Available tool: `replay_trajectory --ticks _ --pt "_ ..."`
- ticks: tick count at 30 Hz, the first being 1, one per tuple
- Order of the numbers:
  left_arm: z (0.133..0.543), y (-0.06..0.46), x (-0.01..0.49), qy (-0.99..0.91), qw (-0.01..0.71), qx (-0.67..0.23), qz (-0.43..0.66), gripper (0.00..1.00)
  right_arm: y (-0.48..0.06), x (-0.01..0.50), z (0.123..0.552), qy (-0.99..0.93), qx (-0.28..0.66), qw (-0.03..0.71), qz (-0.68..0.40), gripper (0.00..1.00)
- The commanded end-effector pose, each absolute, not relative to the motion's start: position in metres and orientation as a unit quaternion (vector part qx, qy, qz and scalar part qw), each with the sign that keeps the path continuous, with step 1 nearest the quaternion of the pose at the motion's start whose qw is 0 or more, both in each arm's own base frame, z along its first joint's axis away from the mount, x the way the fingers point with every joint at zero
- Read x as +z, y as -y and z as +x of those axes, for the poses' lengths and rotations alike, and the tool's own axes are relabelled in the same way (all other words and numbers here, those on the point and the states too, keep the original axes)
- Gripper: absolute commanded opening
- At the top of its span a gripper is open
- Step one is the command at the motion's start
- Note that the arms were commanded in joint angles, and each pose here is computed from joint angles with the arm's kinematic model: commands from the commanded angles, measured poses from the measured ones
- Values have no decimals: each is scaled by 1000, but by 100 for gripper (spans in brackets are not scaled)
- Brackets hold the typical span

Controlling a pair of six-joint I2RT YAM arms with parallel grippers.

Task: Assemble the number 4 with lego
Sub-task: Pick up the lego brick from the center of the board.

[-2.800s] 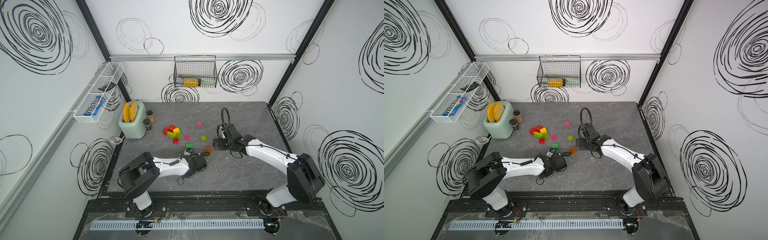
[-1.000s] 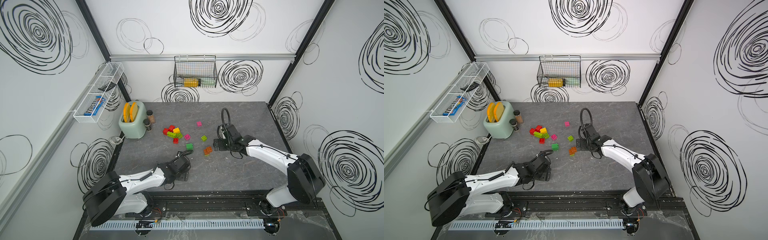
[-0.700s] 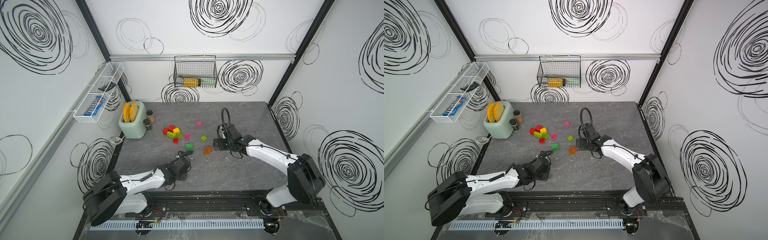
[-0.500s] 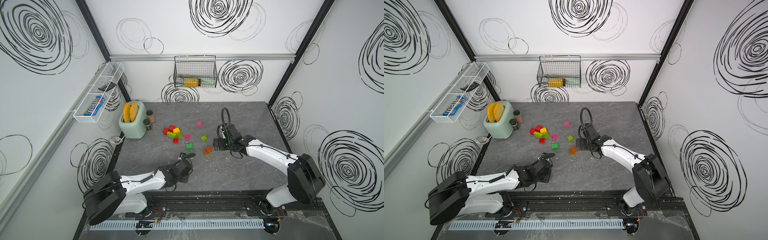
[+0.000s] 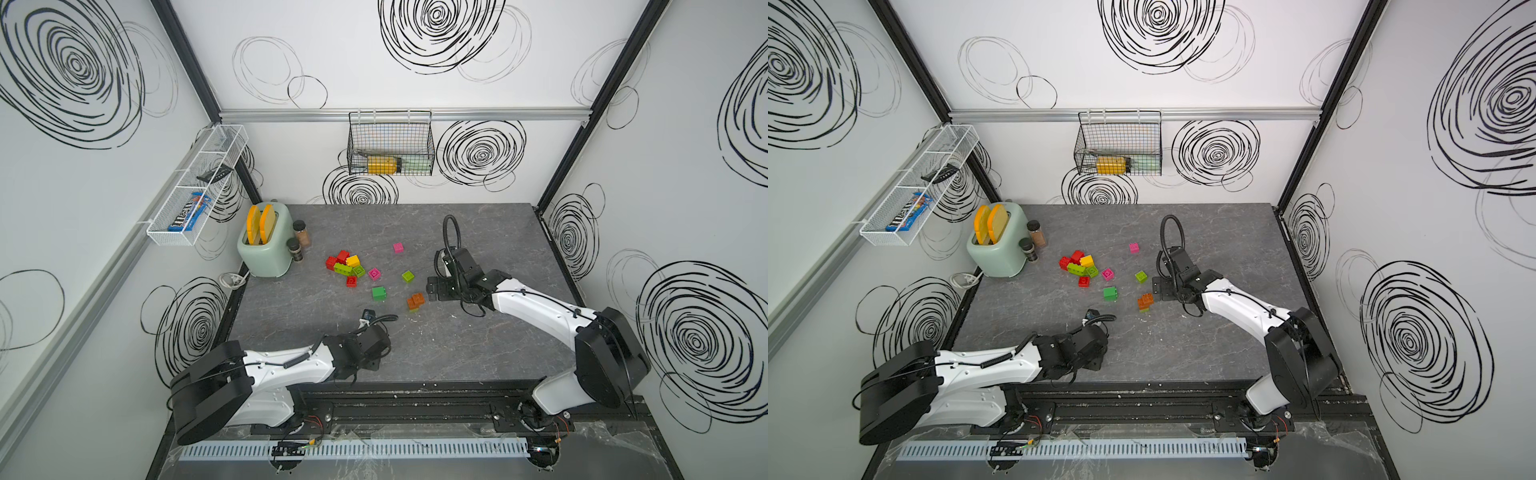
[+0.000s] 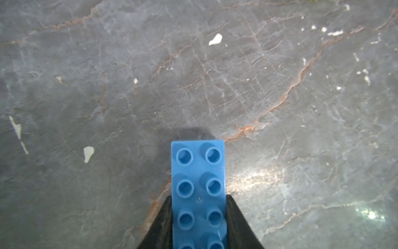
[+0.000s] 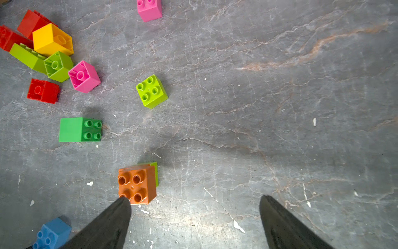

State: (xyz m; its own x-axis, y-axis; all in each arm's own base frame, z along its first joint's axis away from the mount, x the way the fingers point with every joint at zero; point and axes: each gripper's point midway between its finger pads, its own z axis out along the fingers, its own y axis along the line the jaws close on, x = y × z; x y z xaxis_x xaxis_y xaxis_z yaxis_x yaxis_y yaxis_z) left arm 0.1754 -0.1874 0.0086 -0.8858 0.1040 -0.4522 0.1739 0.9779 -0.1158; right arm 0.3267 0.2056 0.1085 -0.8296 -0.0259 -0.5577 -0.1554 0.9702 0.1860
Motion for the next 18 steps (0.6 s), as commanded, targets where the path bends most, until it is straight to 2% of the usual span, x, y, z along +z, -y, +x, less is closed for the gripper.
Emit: replay_trajectory --ticks 1,5,6,9,13,18 --pt "127 147 -32 -989 115 -9 89 23 -200 132 335 -934 117 335 -29 97" --pt "138 157 -22 -985 135 -17 106 7 -194 148 338 -914 123 386 -31 97" --pt "142 161 -18 -983 142 -19 113 0 -191 152 339 -909 118 398 -30 97" --pt "155 192 -1 -971 163 -62 161 0 -184 167 341 -900 117 420 -23 97" --pt "180 228 42 -946 235 -114 194 0 -173 186 345 -884 133 448 -7 97" --pt "214 237 79 -935 273 -127 186 0 -168 181 346 -888 182 423 -13 97"
